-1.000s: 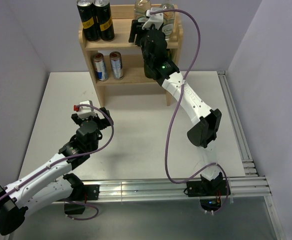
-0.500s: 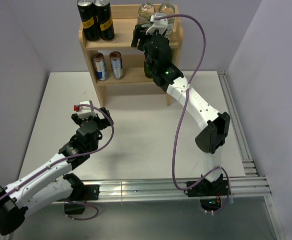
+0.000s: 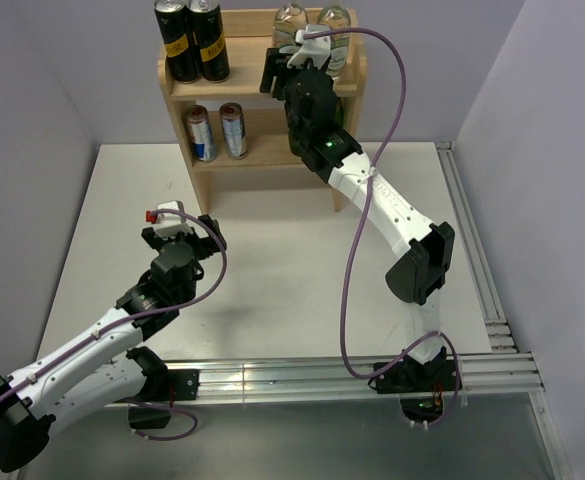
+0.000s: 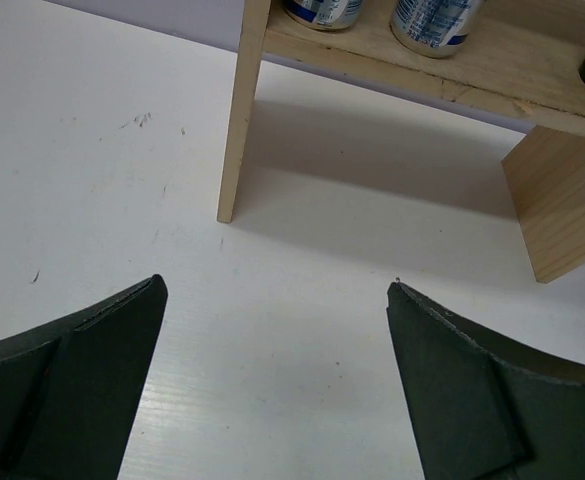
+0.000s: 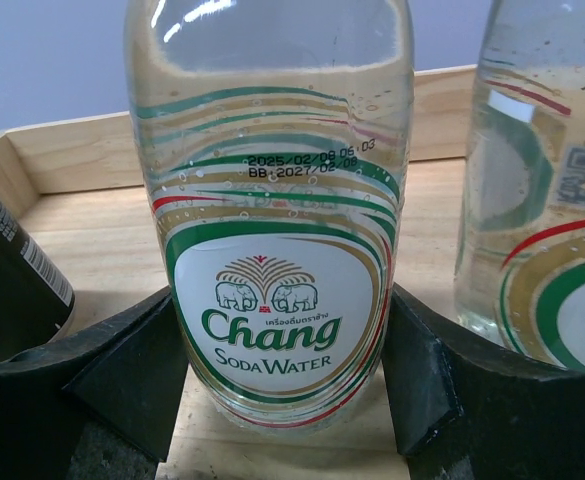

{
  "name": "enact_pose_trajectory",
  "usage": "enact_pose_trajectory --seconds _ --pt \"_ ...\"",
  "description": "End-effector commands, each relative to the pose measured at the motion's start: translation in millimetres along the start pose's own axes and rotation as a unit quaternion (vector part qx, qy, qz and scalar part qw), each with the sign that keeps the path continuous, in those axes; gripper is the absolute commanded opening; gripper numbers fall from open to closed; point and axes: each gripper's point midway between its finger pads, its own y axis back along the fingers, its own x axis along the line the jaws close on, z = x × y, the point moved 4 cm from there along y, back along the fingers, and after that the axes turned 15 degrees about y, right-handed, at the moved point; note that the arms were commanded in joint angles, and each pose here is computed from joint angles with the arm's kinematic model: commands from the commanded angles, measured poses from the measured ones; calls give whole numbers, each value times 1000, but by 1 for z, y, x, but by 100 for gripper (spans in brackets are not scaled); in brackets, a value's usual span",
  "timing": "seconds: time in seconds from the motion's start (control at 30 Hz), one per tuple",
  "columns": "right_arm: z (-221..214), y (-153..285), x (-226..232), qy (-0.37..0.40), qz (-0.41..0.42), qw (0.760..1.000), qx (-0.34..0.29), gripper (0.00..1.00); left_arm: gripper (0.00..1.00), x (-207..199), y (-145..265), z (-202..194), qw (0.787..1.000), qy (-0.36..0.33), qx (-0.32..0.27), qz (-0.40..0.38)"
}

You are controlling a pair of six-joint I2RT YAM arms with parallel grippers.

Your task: Place and organize the beverage onto the shelf

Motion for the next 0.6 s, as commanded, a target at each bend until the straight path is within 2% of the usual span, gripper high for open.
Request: enact_pose_trajectory --seconds 0.0,0.3,0.4,0.43,0.5,0.57 --pt "-74 0 35 25 34 995 90 0 99 -4 1 8 1000 18 -9 -6" --pt "-90 2 42 31 39 993 104 0 99 -4 1 9 1000 18 -10 -7" --pt "-97 3 43 35 36 993 110 7 99 -4 2 10 1000 20 -11 -8" --pt "-98 4 44 35 36 993 111 15 99 -4 2 9 1000 20 -11 -8" --pt "-101 5 45 37 37 992 112 24 99 -4 2 10 1000 20 -12 -8" --pt "-103 5 45 40 36 992 114 26 99 -4 2 10 1000 20 -11 -8"
